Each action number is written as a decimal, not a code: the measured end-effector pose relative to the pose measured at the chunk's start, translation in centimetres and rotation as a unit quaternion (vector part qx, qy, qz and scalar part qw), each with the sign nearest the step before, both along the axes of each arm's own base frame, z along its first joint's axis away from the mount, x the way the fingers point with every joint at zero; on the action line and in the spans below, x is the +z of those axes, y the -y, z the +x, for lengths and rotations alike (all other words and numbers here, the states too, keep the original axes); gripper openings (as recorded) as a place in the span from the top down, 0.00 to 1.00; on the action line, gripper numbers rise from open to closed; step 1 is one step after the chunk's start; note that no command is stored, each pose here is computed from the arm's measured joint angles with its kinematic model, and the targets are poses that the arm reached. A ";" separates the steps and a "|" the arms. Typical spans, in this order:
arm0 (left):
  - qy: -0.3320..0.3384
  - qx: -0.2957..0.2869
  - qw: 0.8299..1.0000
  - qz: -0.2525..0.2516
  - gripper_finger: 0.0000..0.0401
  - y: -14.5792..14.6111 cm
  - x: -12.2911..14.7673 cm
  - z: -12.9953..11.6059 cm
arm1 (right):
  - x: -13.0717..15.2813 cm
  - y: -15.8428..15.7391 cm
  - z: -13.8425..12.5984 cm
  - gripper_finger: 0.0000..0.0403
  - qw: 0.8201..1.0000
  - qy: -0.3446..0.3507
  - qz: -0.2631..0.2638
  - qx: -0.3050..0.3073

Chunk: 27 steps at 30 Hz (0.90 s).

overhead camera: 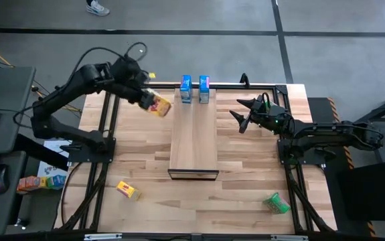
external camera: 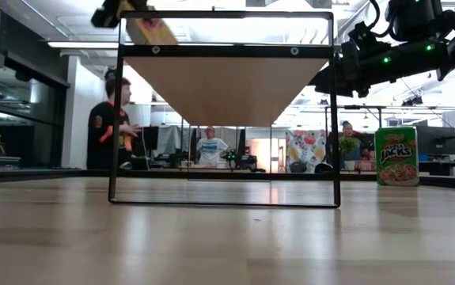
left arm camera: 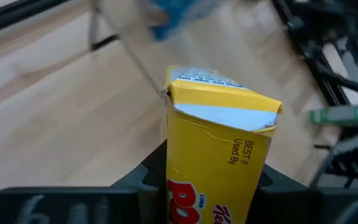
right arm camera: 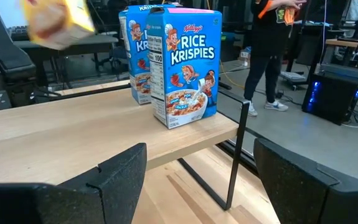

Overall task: Stack cereal on shelf
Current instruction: Put the top yellow cereal box on the shelf

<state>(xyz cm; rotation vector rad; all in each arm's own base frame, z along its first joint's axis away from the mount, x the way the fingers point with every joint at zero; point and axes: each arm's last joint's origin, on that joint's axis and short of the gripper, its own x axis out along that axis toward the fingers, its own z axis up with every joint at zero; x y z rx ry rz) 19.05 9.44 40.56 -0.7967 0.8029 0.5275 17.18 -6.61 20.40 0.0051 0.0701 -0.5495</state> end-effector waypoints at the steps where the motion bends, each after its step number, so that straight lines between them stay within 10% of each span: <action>1: 0.000 -0.006 1.000 0.005 0.78 0.7 0.2 0.5 | 0.0 0.0 0.0 0.28 1.000 0.000 0.000 0.000; 14: -0.011 -0.098 0.994 0.039 0.78 3.3 -3.5 9.3 | -0.1 0.0 0.0 0.28 1.000 -0.005 0.003 0.000; 27: -0.049 -0.146 0.986 0.064 0.78 1.4 -5.8 11.2 | -0.2 0.0 0.0 0.28 1.000 -0.010 0.005 0.002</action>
